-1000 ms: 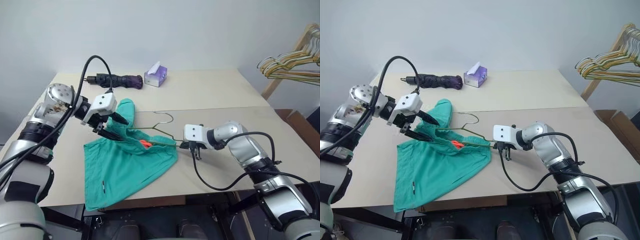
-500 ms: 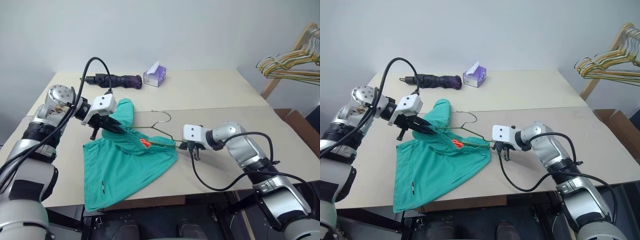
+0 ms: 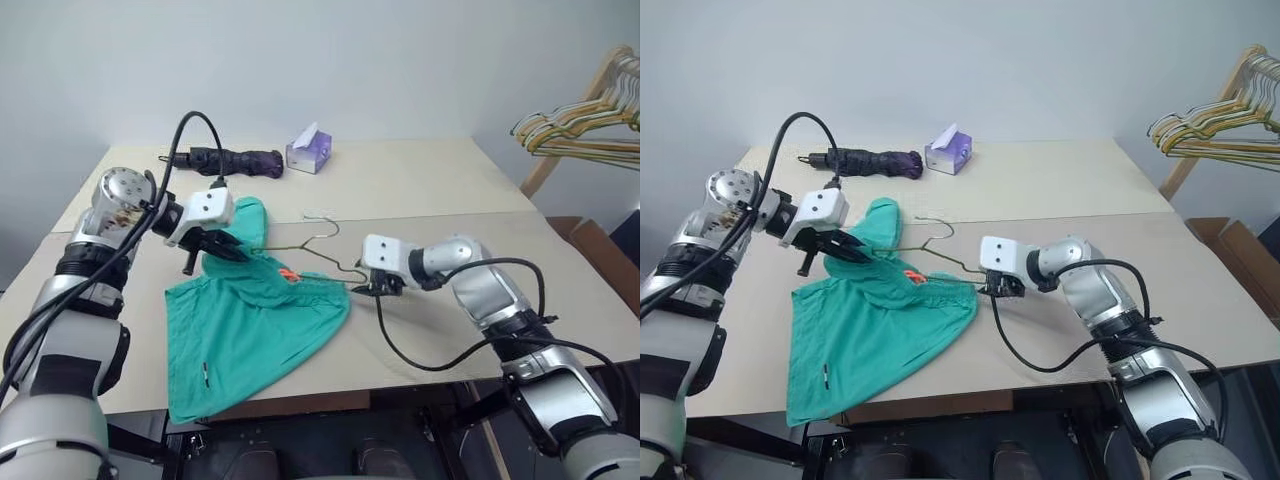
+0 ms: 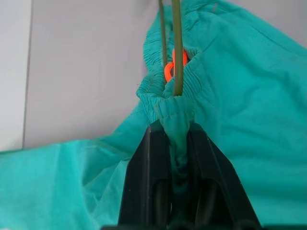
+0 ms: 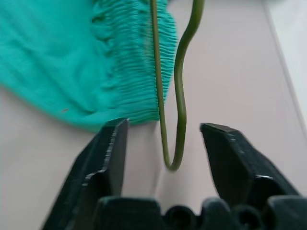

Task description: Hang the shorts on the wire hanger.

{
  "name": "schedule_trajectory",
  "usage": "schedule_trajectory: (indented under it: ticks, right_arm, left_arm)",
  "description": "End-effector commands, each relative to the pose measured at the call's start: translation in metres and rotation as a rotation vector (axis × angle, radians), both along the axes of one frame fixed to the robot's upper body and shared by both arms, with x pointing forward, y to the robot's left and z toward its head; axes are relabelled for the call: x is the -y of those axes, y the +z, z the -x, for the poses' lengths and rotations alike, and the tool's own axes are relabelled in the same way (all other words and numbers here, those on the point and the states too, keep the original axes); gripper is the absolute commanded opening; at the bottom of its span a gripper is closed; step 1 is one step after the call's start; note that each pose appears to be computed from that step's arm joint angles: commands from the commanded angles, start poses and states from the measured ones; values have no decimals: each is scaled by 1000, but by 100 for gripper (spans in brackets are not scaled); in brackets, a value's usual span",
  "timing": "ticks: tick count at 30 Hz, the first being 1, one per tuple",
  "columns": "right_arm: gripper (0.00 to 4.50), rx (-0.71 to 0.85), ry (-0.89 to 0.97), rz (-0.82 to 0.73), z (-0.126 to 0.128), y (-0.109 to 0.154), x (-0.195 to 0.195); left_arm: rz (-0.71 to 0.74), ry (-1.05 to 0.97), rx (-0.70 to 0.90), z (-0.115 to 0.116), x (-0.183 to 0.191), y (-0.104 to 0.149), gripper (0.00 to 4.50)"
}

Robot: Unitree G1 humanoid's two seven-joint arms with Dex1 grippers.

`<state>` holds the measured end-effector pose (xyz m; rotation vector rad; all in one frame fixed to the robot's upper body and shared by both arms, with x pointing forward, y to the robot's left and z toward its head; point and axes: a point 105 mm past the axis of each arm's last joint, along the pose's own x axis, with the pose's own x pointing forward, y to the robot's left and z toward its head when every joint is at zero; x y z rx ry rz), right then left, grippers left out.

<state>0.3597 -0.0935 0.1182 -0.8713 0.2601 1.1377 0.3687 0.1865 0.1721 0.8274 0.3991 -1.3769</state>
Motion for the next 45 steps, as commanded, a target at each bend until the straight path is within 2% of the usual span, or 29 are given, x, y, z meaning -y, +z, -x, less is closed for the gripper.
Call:
schedule_trajectory:
  ticks: [1, 2, 6, 9, 14, 19, 23, 28, 31, 34, 39, 40, 45]
  right_arm:
    - [415, 138, -69, -49, -15, 41, 20]
    - [446, 145, -103, -66, -17, 51, 30]
    - [446, 117, -212, -177, -16, 79, 56]
    - [446, 63, -261, -229, -7, 83, 67]
    - [446, -112, -307, -337, 20, 59, 64]
    - [446, -287, -345, -437, 34, 12, 38]
    - [446, -391, -360, -549, 34, -16, 7]
    - [446, -458, -378, -604, 26, -33, -16]
    - [446, -476, -381, -647, 19, -35, -26]
    - [392, -509, -364, -721, 12, -26, -34]
    - [231, -535, -399, -800, 0, -20, -37]
    - [212, -548, -397, -815, -1, -18, -38]
    - [47, -544, -416, -783, -2, -22, -39]
  left_arm:
    - [56, 6, 111, -9, 3, 32, 10]
    - [67, 8, 122, -10, 3, 35, 10]
    - [96, 30, 157, -15, 4, 43, 10]
    - [119, 45, 180, -19, 5, 51, 10]
    - [162, 50, 225, -22, 6, 68, 10]
    - [172, 33, 233, -19, 6, 76, 10]
    - [177, 26, 234, -18, 5, 79, 10]
    - [175, 24, 235, -16, 3, 81, 10]
    - [177, 24, 236, -15, 2, 82, 10]
    - [178, 27, 238, -15, 2, 84, 10]
    - [184, 29, 241, -15, 3, 86, 10]
    - [186, 31, 242, -15, 2, 86, 10]
    - [201, 41, 242, -15, -1, 87, 10]
